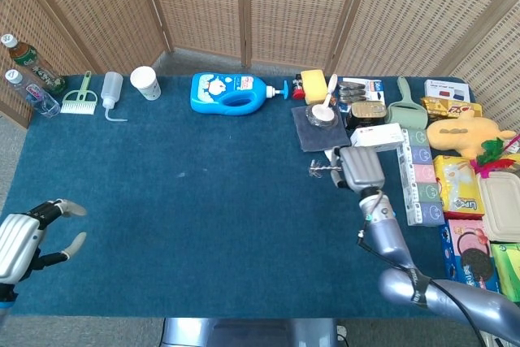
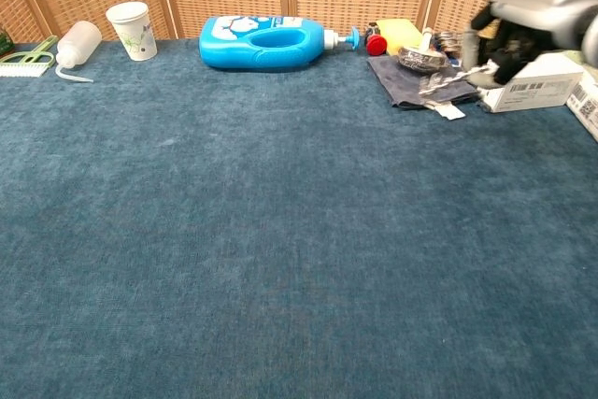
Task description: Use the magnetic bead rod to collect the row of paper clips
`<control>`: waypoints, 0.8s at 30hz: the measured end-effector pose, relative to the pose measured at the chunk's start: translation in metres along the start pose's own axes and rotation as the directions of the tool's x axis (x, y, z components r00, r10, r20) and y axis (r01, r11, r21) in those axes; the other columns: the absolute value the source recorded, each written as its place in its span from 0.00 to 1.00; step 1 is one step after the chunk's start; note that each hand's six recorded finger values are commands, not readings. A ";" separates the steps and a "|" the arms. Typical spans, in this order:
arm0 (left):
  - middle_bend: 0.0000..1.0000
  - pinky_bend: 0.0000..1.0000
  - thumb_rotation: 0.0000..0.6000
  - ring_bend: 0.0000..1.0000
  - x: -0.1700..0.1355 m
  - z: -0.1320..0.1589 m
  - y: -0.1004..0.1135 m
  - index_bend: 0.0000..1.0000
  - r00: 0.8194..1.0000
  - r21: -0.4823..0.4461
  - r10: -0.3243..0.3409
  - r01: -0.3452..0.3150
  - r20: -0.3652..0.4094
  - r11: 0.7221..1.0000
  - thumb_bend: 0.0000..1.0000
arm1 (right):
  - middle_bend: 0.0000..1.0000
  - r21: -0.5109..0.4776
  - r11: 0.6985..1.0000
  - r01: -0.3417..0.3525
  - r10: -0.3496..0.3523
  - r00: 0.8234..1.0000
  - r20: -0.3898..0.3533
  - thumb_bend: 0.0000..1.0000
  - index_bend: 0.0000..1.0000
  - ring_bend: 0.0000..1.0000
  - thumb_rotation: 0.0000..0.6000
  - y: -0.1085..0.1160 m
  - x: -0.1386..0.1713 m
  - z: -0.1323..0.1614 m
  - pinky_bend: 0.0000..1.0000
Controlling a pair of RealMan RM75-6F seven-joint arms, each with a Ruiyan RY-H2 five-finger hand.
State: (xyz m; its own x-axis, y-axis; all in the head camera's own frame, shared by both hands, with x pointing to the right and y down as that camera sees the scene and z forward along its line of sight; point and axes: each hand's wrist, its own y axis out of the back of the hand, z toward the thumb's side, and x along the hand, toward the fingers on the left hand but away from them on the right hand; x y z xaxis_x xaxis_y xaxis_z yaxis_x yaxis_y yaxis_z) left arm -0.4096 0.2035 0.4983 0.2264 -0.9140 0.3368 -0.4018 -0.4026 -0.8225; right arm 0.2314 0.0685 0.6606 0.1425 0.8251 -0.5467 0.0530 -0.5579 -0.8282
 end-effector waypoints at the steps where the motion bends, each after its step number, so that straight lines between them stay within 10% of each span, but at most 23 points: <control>1: 0.44 0.77 0.94 0.44 -0.002 -0.002 0.001 0.39 1.000 0.000 0.004 -0.004 -0.005 1.000 0.30 | 0.93 0.000 1.000 -0.008 0.008 1.000 -0.006 0.45 0.68 0.99 1.00 -0.002 -0.003 0.005 1.00; 14: 0.44 0.77 0.94 0.44 -0.012 -0.015 0.010 0.39 0.999 0.014 0.020 -0.020 -0.048 1.000 0.30 | 0.92 0.012 0.997 -0.078 0.078 0.997 0.014 0.45 0.66 0.98 1.00 -0.036 -0.035 0.026 1.00; 24: 0.44 0.77 0.93 0.44 -0.010 -0.015 0.009 0.39 0.999 0.017 0.016 -0.016 -0.047 1.000 0.30 | 0.74 0.039 0.993 -0.110 0.110 0.994 0.018 0.45 0.40 0.82 0.98 -0.052 -0.041 0.026 1.00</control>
State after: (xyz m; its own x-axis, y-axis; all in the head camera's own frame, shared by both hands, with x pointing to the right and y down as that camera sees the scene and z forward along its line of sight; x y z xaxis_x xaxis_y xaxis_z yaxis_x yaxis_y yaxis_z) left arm -0.4285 0.2083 0.4944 0.1775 -0.9218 0.3447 -0.3902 -0.3874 -0.8352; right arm 0.1973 0.0661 0.7226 0.1300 0.7605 -0.6362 -0.0018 -0.6415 -0.7671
